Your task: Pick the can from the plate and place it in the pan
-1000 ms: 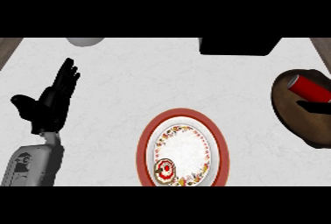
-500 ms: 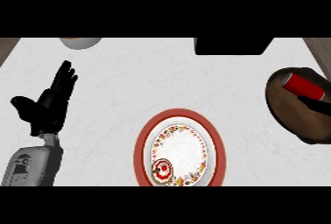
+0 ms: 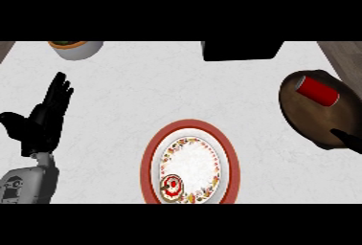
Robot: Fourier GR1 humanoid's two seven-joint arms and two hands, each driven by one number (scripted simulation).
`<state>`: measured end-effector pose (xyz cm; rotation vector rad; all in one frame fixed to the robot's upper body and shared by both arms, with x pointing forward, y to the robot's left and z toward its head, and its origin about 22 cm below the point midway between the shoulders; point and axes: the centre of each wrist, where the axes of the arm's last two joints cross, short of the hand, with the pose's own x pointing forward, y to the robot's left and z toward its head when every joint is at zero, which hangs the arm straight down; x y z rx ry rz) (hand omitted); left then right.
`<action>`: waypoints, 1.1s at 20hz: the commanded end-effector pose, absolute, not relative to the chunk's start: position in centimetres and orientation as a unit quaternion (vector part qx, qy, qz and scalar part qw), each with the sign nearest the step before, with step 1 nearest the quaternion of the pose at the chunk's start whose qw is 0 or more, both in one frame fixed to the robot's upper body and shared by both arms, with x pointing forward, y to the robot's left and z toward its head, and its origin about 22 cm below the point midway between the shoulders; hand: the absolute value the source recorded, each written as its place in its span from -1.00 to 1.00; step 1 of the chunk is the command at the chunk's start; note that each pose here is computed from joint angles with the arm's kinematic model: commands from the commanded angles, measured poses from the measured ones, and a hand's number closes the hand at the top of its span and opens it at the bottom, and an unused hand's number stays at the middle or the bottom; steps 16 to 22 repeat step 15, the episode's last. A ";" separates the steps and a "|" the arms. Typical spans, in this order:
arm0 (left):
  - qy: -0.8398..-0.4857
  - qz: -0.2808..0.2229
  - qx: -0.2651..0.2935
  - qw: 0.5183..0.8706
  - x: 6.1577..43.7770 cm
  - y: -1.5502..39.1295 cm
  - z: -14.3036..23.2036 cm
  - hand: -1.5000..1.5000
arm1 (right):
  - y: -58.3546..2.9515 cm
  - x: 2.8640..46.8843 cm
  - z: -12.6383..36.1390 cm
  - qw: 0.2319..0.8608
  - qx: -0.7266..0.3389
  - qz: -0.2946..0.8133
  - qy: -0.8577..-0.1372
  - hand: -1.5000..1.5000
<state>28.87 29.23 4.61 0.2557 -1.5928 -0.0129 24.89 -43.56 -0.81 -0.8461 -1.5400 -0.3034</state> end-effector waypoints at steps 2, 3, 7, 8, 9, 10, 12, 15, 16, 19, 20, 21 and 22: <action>-0.710 0.004 0.118 0.695 28.7 29.0 5.0 0.00 | -41.6 18.5 -0.6 0.617 -0.338 -0.118 -0.701 -1.00; -0.709 0.000 0.122 0.694 27.5 29.3 4.1 0.00 | -41.7 17.5 1.0 0.609 -0.352 -0.123 -0.700 -1.00; -0.712 0.001 0.120 0.691 28.4 28.8 5.3 0.00 | -40.1 10.3 1.9 0.606 -0.350 -0.130 -0.702 -1.00; -0.722 0.000 0.107 0.684 28.1 28.8 3.9 0.00 | -39.4 9.5 3.2 0.611 -0.353 -0.126 -0.697 -1.00; -0.716 -0.012 0.105 0.690 27.4 29.7 4.1 0.00 | -38.8 8.5 4.5 0.610 -0.348 -0.126 -0.700 -1.00; -0.714 -0.006 0.111 0.691 29.0 29.5 5.4 0.00 | -38.0 7.9 5.3 0.617 -0.338 -0.122 -0.700 -1.00; -0.717 -0.008 0.104 0.689 28.4 29.1 3.6 0.00 | -36.9 5.7 5.6 0.624 -0.345 -0.125 -0.690 -1.00; -0.723 -0.012 0.104 0.683 29.5 27.1 6.1 0.00 | -35.8 4.2 6.5 0.621 -0.369 -0.120 -0.681 -1.00; -0.723 -0.012 0.104 0.683 29.5 27.1 6.1 0.00 | -35.8 4.2 6.5 0.621 -0.369 -0.120 -0.681 -1.00; -0.723 -0.012 0.104 0.683 29.5 27.1 6.1 0.00 | -35.8 4.2 6.5 0.621 -0.369 -0.120 -0.681 -1.00; -0.723 -0.012 0.104 0.683 29.5 27.1 6.1 0.00 | -35.8 4.2 6.5 0.621 -0.369 -0.120 -0.681 -1.00; -0.723 -0.012 0.104 0.683 29.5 27.1 6.1 0.00 | -35.8 4.2 6.5 0.621 -0.369 -0.120 -0.681 -1.00; -0.723 -0.012 0.104 0.683 29.5 27.1 6.1 0.00 | -35.8 4.2 6.5 0.621 -0.369 -0.120 -0.681 -1.00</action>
